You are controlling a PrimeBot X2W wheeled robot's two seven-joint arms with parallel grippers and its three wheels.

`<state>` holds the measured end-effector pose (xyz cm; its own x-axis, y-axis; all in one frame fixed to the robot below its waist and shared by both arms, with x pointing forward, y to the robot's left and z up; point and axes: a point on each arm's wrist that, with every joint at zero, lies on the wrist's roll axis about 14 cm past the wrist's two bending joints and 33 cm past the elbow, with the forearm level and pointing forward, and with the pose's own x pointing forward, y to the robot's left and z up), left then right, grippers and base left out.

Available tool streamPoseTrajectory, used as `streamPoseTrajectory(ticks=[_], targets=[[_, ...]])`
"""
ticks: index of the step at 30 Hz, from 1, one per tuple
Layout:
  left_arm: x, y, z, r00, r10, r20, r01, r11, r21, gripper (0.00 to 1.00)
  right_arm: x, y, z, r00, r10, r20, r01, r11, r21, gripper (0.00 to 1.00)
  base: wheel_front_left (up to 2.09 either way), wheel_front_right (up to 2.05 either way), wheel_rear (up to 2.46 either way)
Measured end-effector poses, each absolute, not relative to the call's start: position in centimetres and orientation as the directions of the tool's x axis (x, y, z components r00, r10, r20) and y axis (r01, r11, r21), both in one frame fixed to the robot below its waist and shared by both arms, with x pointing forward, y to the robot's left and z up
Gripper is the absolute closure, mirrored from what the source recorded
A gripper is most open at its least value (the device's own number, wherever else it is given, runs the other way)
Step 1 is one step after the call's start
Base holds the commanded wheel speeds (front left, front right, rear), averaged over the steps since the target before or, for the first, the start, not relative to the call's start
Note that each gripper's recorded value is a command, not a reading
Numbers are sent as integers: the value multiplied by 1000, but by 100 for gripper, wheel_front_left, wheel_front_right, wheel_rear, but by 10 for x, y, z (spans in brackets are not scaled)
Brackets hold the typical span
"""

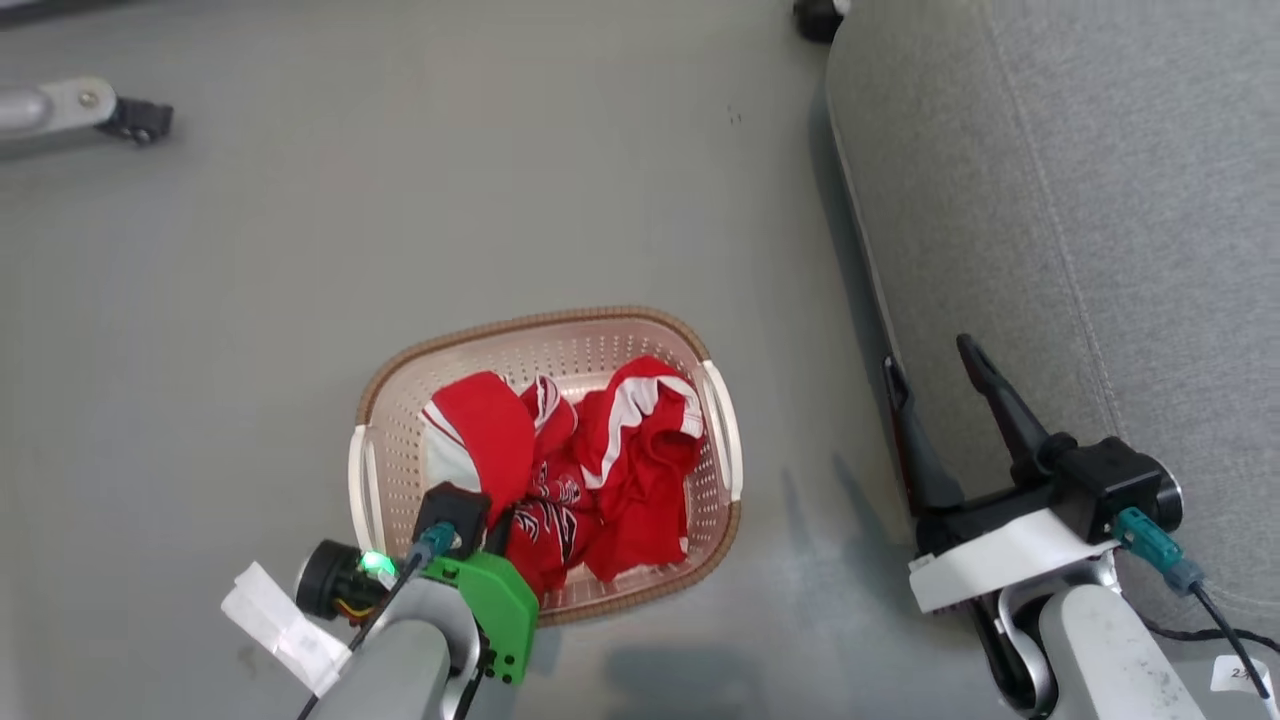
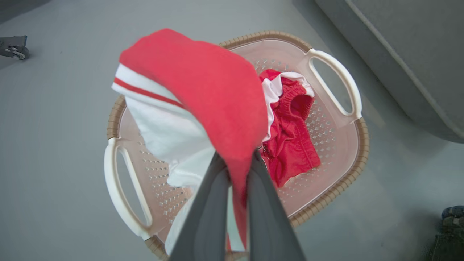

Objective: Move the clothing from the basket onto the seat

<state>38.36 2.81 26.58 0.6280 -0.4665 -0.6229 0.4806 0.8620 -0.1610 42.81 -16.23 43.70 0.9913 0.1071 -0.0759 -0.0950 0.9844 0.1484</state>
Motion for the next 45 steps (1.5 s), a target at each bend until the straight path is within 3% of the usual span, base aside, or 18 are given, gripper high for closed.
streamPoseTrajectory(ticks=[10,21,32,45], targets=[[377,17,336,734,-490,-470,475,865,-161,100,390,-147,476,990,143,3,-141,976,169,0,0,0,0],[379,0,429,831,-521,-196,505,854,-127,100,351,-133,496,982,177,58,-185,968,170,0,0,0,0],[381,-24,516,819,-570,69,573,818,-43,100,338,-133,510,979,175,103,-190,968,165,0,0,0,0],[375,-56,570,742,-633,221,650,760,-8,100,336,-118,514,970,215,116,-232,958,168,0,0,0,0]])
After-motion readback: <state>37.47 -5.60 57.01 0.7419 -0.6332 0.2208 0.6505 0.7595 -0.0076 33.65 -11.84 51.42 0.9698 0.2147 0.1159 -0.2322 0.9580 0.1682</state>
